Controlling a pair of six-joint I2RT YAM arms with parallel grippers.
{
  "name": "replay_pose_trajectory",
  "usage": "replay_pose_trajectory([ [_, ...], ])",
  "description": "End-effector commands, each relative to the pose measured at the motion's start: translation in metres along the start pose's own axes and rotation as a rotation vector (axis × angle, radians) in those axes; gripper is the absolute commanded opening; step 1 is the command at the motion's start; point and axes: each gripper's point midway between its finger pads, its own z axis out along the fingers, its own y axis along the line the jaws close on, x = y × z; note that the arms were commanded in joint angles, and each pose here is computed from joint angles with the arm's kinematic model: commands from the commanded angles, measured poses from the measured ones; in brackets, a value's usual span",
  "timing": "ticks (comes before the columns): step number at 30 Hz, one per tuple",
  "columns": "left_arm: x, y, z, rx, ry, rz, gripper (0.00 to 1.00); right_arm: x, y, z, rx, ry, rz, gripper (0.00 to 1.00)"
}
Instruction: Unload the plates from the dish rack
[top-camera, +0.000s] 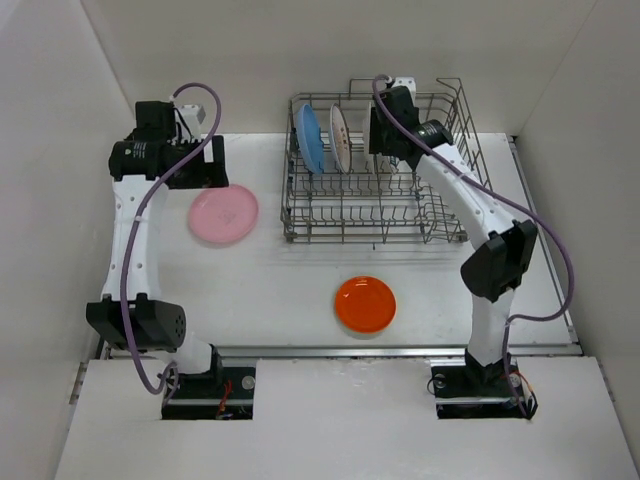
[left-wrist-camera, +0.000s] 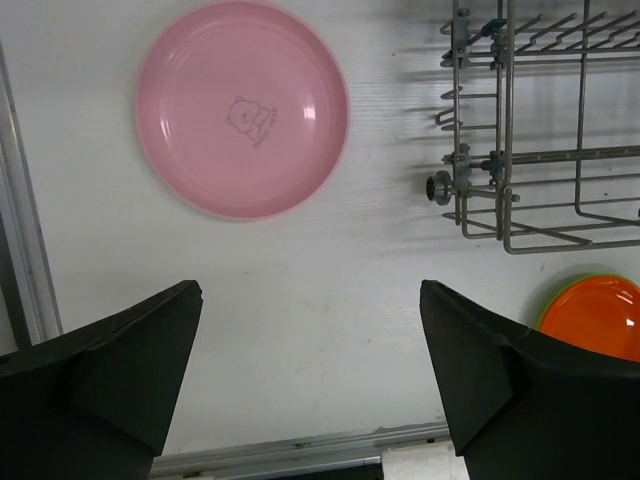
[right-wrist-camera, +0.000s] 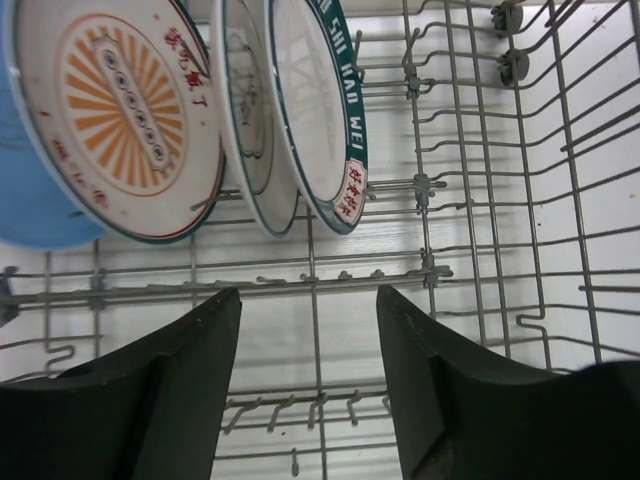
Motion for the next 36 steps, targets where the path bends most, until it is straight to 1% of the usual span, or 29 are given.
replay_pose_trajectory([
  [1,0.0,0.012,-0.007,-0.043,-0.024,0.009,0.89,-0.036,0.004,0.006,-0.069,-0.089,0.029,0.61],
  [3,0.002,0.02,-0.008,-0.069,-0.016,-0.003,0.89,-0.029,-0.007,0.026,-0.035,-0.067,0.034,0.56],
  [4,0.0,0.026,-0.008,-0.086,-0.017,-0.012,0.89,-0.033,-0.009,0.028,-0.04,-0.078,0.044,0.55],
  [5,0.0,0.03,-0.008,-0.094,-0.019,-0.021,0.89,-0.026,-0.006,0.035,-0.047,-0.065,0.023,0.55],
  [6,-0.002,0.031,-0.006,-0.094,-0.017,-0.022,0.89,-0.022,-0.001,0.044,-0.097,-0.061,-0.009,0.55],
  [7,-0.001,0.032,-0.002,-0.094,-0.005,-0.023,0.89,-0.021,0.004,0.048,-0.14,-0.057,-0.003,0.57],
  [8,0.001,0.036,-0.003,-0.101,0.003,-0.024,0.89,-0.012,0.013,0.056,-0.188,-0.041,-0.061,0.59],
  [9,0.003,0.039,0.002,-0.113,0.019,-0.026,0.89,-0.004,0.017,0.063,-0.203,-0.029,-0.074,0.59],
  [10,0.0,0.041,0.0,-0.125,0.01,-0.025,0.89,0.008,0.015,0.078,-0.165,-0.009,-0.083,0.59],
  [12,0.003,0.047,0.009,-0.15,0.037,-0.028,0.9,0.02,0.011,0.09,-0.127,0.014,-0.094,0.59],
  [15,0.002,0.052,0.015,-0.156,0.049,-0.027,0.9,0.033,0.019,0.111,-0.138,0.029,-0.126,0.59],
  [17,0.003,0.057,0.017,-0.14,0.054,-0.052,0.9,0.032,0.015,0.127,-0.101,0.018,-0.12,0.59],
  [19,0.0,0.066,0.012,-0.15,0.039,-0.085,0.9,0.027,0.016,0.132,-0.094,0.004,-0.115,0.59],
  [20,0.0,0.067,0.012,-0.15,0.039,-0.085,0.9,0.013,0.014,0.129,-0.077,-0.034,-0.101,0.59],
  [21,0.001,0.072,0.011,-0.159,0.037,-0.097,0.9,0.018,0.013,0.133,-0.066,-0.026,-0.105,0.58],
  [23,0.001,0.076,0.01,-0.166,0.036,-0.105,0.9,0.009,0.009,0.134,-0.062,-0.048,-0.091,0.58],
  [24,0.001,0.076,0.01,-0.166,0.036,-0.105,0.9,0.002,0.01,0.127,-0.078,-0.06,-0.085,0.58],
  [26,0.006,0.08,0.01,-0.18,0.054,-0.115,0.9,0.005,0.009,0.123,-0.088,-0.05,-0.114,0.58],
  [28,0.007,0.081,0.014,-0.179,0.063,-0.117,0.9,0.009,0.008,0.128,-0.108,-0.055,-0.127,0.49],
  [29,0.008,0.084,0.013,-0.176,0.062,-0.126,0.9,0.007,0.01,0.128,-0.121,-0.063,-0.133,0.42],
  [30,0.007,0.081,0.013,-0.163,0.06,-0.126,0.9,0.007,0.01,0.128,-0.121,-0.063,-0.142,0.27],
  [31,0.008,0.084,0.013,-0.168,0.059,-0.133,0.9,0.004,0.011,0.129,-0.121,-0.065,-0.142,0.17],
  [33,0.007,0.083,0.013,-0.159,0.059,-0.134,0.9,0.005,0.009,0.131,-0.103,-0.06,-0.144,0.03],
  [34,0.007,0.083,0.013,-0.159,0.059,-0.134,0.9,-0.001,0.005,0.127,-0.088,-0.073,-0.139,0.0],
  [36,0.007,0.083,0.013,-0.159,0.059,-0.134,0.9,-0.021,-0.004,0.111,-0.06,-0.116,-0.146,0.0],
])
